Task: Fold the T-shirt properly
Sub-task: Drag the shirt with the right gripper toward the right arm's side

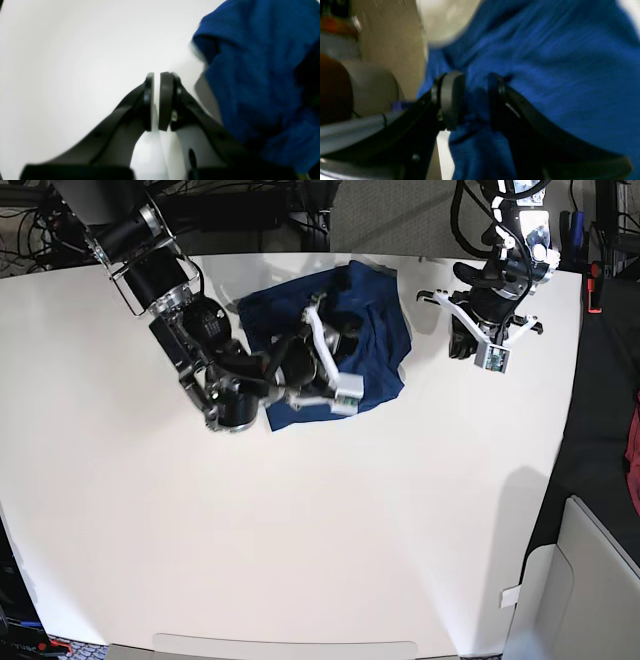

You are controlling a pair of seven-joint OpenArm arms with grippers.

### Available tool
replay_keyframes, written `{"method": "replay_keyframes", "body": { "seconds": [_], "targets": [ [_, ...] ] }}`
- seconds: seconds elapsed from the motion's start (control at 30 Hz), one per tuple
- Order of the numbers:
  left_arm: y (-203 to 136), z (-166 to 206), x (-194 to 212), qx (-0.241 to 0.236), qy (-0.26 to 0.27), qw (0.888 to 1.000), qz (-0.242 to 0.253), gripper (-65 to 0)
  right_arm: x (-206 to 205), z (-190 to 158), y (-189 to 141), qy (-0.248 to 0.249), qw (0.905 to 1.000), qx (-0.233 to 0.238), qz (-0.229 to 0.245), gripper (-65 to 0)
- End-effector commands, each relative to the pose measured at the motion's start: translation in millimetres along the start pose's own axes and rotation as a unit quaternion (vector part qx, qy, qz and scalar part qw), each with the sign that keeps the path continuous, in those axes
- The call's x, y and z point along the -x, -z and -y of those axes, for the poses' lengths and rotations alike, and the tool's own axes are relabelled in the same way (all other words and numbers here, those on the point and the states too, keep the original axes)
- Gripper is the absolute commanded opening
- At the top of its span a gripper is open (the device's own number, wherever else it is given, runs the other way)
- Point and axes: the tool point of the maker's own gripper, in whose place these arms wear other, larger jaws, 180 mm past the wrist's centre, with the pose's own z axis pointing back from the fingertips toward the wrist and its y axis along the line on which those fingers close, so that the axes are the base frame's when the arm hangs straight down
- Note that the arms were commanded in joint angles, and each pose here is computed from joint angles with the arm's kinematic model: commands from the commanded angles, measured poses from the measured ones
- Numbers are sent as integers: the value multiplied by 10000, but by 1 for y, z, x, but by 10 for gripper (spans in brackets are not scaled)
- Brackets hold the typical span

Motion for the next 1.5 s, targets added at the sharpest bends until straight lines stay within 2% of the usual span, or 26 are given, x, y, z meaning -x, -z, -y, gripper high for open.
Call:
{"method": "replay_keyframes", "body": {
  "seconds": [0.0,0.2,0.3,0.43,0.53,0.7,0.97,1.23,1.37,1.47],
  "targets": [
    [-1,-2,-9,-21,21,9998,184,-613,-22,12,-19,-123,9991,210,349,-472],
    [1,-3,-11,-22,6,9998,203,-613,-45,41,-57,-44,9941,690,836,-472],
    [2,-3,-10,-21,0,9998,189,-613,-34,40,-54,-25,9955,670,671,-472],
    [2,-3,-10,-20,-3,9998,182,-613,-7,22,-37,-284,9985,468,59,-472],
    [3,2,-10,12,-96,9998,198,-613,9,19,-39,-431,9975,498,-244,-473],
    [3,3,-10,21,-125,9997,203,-613,7,32,-43,-470,9956,716,-372,-473],
    [2,2,-10,-1,-125,9997,210,-613,-11,38,-7,-631,9908,1017,-638,-473],
    [0,0,-8,-23,-124,9997,194,-615,-20,49,-5,-843,9821,1452,-853,-473],
    [-1,1,-4,-17,-133,9998,157,-615,-21,51,-4,-879,9799,1550,-901,-473],
    [-1,1,-4,-17,-133,9998,157,-615,-29,44,3,-910,9816,1467,-812,-473]
  ]
}}
